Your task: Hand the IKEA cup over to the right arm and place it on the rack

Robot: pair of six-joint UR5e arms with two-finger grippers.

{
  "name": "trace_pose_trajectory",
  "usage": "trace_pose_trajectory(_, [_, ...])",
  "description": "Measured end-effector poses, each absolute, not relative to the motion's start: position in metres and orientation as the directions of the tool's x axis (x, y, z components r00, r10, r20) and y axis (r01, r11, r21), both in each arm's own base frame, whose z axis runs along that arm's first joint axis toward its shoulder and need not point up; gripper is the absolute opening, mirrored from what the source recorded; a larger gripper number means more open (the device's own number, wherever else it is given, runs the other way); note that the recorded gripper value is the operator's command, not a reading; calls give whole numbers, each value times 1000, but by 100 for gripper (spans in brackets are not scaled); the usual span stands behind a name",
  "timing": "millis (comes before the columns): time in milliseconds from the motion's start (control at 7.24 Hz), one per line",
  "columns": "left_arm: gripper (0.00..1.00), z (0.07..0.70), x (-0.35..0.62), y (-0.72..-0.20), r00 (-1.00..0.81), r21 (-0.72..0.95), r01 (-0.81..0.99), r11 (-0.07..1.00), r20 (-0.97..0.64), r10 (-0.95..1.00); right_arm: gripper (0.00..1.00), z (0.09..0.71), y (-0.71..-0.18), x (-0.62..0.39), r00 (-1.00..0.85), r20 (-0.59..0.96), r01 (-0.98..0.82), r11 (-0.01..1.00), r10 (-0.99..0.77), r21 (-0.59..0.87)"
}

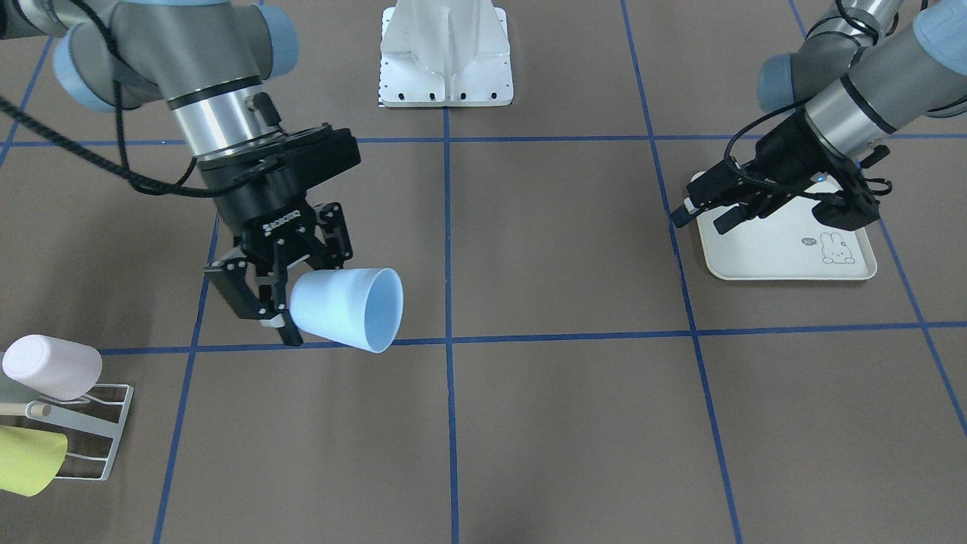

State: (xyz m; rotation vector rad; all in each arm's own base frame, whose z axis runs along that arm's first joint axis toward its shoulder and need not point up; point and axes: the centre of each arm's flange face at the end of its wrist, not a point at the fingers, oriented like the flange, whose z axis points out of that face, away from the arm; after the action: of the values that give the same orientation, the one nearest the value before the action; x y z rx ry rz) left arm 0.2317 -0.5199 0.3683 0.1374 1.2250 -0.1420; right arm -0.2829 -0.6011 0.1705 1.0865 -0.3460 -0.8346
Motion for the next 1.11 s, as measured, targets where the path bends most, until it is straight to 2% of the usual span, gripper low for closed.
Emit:
trace_pose_trajectory(276, [100, 382, 229, -520, 367, 58, 175, 983, -930, -11, 5, 211, -630, -209, 529, -381, 669, 97, -758, 737])
trace_pose_trajectory(553, [100, 386, 229, -519, 373, 58, 171, 983, -928, -10, 5, 267, -645, -133, 313, -575, 857, -36, -756, 514])
trace_pose_trajectory(829, [100, 390, 230, -518, 377, 53, 169, 984, -926, -15, 7, 325, -646, -84, 63, -668, 961, -135, -742, 240])
trace_pose_trajectory(1105, [100, 392, 230, -518, 378, 50, 168, 985, -926, -17, 7, 371, -645, -58, -153, -669, 980, -196, -727, -10])
